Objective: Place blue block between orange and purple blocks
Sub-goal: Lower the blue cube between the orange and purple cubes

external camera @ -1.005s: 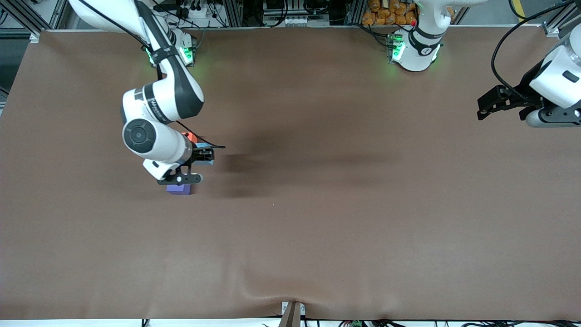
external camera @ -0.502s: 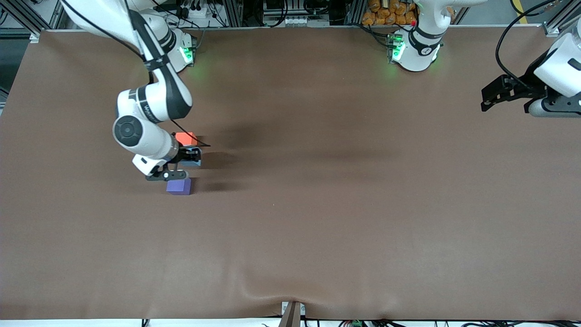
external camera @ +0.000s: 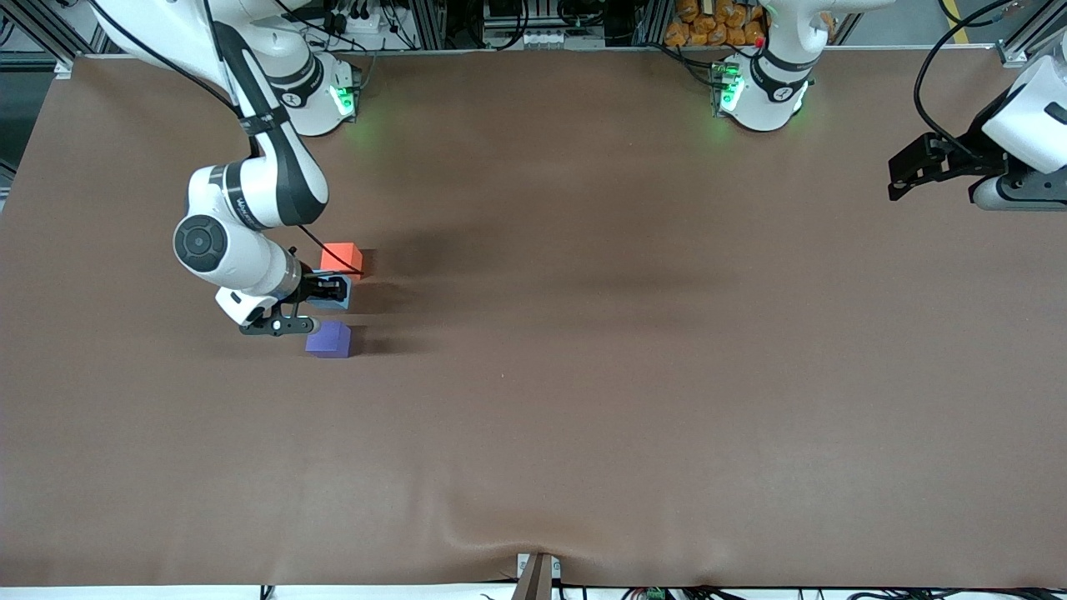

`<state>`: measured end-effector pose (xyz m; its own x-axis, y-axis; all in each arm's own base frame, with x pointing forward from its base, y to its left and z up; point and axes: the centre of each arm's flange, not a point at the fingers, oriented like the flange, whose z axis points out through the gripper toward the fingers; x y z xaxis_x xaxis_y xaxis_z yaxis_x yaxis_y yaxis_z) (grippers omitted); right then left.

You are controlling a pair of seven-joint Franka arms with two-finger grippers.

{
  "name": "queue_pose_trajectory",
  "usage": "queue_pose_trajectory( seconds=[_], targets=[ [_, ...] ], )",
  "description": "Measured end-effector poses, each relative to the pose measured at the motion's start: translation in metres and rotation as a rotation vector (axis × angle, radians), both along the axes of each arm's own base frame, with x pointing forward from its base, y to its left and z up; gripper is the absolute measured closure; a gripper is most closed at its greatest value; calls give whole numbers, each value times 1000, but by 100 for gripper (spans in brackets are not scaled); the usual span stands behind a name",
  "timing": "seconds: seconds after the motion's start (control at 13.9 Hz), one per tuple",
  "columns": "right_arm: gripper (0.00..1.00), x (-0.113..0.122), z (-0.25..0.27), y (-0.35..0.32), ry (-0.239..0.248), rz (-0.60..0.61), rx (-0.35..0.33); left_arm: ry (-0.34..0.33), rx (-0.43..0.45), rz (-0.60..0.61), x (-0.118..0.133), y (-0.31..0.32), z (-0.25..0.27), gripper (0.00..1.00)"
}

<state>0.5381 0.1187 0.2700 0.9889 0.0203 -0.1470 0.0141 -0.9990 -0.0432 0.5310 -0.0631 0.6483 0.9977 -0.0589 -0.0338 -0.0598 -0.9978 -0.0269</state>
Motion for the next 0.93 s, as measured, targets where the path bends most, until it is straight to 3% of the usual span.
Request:
queue_pose_trajectory(
  seconds=[0.93],
  targets=[
    [41,-9,-35,-2,-21,-3,-8,2,1,-1,0,-1,-1,0]
  ],
)
